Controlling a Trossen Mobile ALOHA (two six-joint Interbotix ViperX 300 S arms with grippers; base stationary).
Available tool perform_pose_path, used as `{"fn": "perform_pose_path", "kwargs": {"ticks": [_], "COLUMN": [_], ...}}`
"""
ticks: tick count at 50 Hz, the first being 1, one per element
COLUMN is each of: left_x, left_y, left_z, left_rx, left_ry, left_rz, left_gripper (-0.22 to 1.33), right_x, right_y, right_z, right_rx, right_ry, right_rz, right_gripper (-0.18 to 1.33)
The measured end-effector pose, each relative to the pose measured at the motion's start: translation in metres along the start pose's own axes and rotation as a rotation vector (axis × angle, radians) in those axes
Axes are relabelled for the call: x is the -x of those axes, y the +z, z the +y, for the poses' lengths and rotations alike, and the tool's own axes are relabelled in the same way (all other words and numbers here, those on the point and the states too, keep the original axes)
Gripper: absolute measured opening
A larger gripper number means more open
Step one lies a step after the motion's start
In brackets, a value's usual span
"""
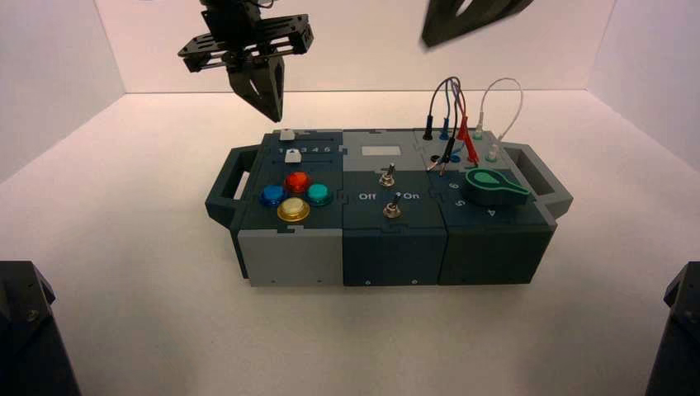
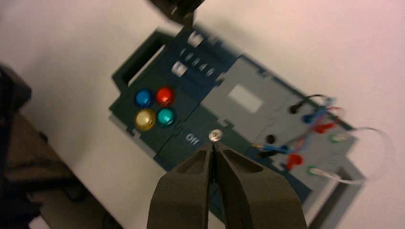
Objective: Move the top slider to position 2.
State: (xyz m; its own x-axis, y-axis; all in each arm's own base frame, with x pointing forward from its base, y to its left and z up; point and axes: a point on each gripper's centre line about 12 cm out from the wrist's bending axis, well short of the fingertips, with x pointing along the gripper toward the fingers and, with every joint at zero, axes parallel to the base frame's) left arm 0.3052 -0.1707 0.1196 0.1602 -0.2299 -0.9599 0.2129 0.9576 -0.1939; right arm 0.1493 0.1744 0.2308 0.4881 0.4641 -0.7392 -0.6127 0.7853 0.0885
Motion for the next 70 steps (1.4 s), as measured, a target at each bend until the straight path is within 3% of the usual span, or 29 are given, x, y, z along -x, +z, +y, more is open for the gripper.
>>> {"fn": "perform_pose_path", "kwargs": {"ticks": [8, 17, 29, 51, 64, 70], "left_x": [-0.004, -0.008, -0.015, -0.028, -0.028, -0.028], "left_y": [-0.001, -0.002, -0.004, -0.005, -0.004, -0.004], "left_z": [0.001, 0.001, 0.003, 0.005, 0.005, 0.005], "left_rx": [0.002, 0.008, 0.012, 0.01, 0.009, 0.009], "left_ry": [0.003, 0.002, 0.006, 0.014, 0.014, 0.014], "left_rz": [0.006, 0.018, 0.037, 0.063, 0.063, 0.061], "left_gripper": [-0.17, -0.17, -0.17, -0.16, -0.17, -0.17], "right_x": [0.014, 0.012, 0.011, 0.009, -0.007, -0.013], "right_y": [-0.007, -0.012, -0.011, -0.011, -0.016, -0.01], "right_z": [-0.005, -0.009, -0.018, -0.026, -0.018, -0.02], "right_rx": [-0.057, -0.079, -0.158, -0.322, -0.307, -0.322], "right_ry": [0.026, 0.022, 0.005, 0.023, 0.092, 0.109], "right_rz": [-0.059, -0.053, -0.051, -0.034, 0.041, 0.04], "right_gripper": [-0.14, -0.14, -0.14, -0.13, -0.13, -0.13]}}
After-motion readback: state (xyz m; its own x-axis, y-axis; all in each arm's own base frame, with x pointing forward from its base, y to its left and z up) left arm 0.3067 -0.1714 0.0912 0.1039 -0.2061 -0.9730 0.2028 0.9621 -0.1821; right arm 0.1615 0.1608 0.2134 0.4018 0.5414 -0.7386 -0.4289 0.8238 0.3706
